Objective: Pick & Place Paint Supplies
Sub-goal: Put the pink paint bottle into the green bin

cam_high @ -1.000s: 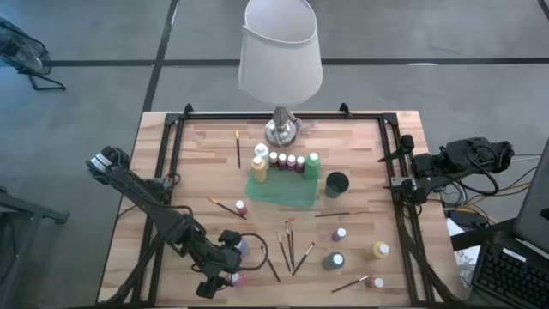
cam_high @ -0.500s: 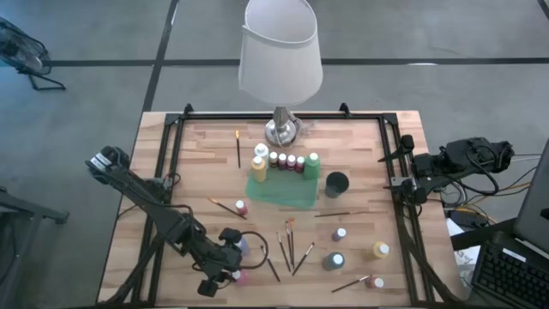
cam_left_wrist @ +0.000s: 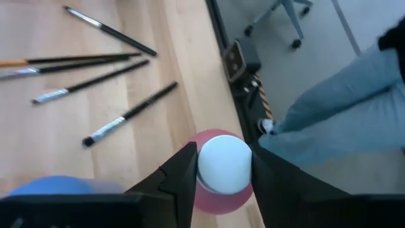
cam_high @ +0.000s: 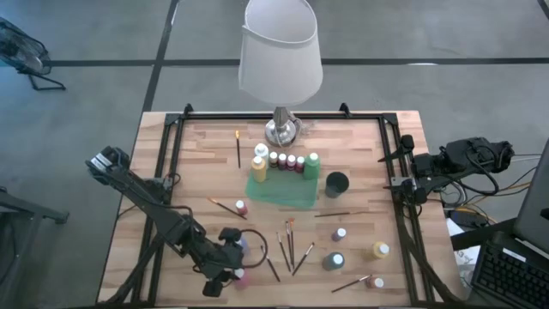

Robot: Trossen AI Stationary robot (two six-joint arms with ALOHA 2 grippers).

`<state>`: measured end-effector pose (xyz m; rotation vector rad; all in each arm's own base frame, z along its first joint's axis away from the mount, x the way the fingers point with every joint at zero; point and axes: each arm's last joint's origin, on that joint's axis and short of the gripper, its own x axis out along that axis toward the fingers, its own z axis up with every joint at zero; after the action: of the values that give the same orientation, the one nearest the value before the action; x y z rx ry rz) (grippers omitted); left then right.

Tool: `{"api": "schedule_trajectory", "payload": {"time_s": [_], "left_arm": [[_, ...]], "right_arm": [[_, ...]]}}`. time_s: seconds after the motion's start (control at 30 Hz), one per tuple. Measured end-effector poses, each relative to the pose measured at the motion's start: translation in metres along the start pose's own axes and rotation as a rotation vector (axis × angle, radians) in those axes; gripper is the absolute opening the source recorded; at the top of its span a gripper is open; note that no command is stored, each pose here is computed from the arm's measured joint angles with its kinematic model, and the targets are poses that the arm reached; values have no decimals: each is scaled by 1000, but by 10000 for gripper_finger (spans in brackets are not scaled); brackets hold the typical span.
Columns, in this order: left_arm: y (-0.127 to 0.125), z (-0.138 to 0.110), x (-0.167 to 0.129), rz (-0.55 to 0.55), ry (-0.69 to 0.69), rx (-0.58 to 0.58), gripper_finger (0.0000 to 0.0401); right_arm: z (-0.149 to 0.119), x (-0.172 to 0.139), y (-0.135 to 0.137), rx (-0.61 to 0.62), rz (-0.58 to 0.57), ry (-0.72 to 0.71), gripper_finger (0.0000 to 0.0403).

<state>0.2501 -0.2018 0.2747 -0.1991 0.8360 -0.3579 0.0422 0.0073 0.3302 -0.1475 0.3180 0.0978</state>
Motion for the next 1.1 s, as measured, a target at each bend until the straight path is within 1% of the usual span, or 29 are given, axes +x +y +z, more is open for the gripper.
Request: {"api": "schedule_trajectory", "payload": {"time_s": [0.23, 0.47, 0.57, 0.63, 0.8, 0.93, 1.1], "left_arm": [[1, 2, 0, 61, -50, -5, 122], [1, 2, 0, 62, -52, 0, 124], [0, 2, 0, 26, -30, 62, 128], [1, 1, 0, 37, -26, 72, 130], [2, 0, 0, 42, -14, 59, 127], [2, -1, 0, 43, -7, 27, 126], [2, -1, 0, 42, -7, 30, 125]], "right_arm": [[0, 0, 0, 0, 0, 0, 364], [0, 0, 0, 0, 0, 0, 364], [0, 0, 0, 0, 0, 0, 364], [0, 0, 0, 0, -1, 0, 364], [0, 0, 0, 0, 0, 0, 364], [0, 0, 0, 0, 0, 0, 364], [0, 0, 0, 0, 0, 0, 364]]}}
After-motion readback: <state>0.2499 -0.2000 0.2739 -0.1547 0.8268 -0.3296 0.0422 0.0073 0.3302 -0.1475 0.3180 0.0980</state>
